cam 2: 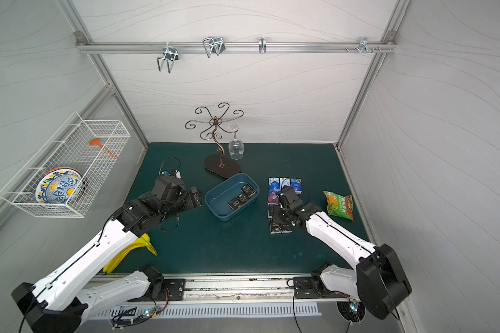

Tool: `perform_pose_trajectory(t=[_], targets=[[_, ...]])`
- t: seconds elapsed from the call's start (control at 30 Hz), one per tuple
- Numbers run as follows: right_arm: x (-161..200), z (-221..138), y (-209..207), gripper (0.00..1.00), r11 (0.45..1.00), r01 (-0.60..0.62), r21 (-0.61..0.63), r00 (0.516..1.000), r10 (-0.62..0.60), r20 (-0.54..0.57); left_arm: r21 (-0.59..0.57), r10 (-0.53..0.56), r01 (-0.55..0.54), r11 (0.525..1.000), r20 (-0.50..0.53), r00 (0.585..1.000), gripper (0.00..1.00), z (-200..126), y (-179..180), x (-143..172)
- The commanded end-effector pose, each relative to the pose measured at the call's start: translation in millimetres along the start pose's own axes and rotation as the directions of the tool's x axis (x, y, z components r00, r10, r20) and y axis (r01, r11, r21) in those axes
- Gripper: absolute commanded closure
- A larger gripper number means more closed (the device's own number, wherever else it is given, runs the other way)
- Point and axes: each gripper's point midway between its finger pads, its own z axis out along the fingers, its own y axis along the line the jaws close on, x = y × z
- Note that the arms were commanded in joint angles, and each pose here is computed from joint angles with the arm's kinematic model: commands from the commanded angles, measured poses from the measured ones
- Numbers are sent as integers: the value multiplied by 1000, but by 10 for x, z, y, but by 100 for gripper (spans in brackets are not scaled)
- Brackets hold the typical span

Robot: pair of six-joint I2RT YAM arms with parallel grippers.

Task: Take the pocket tissues out of the storage box
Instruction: Adjust the pocket tissues at the center of the board.

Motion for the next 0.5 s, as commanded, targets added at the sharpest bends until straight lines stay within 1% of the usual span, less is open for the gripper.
perform_pose_trajectory(t=[0.0,0.17,0.47], targets=[[253,42,-365,58,996,-32,79,997,38,-74,45,-20,18,999,49,999,10,-86,-130,-158],[366,151,-490,57,994,-62,88,993,71,-99,47,-13,11,999,45,999,10,-72,-162,-145],[370,189,-473,56,995,-63,80,991,72,-112,44,-9,6,999,53,999,10,-96,-165,-155]])
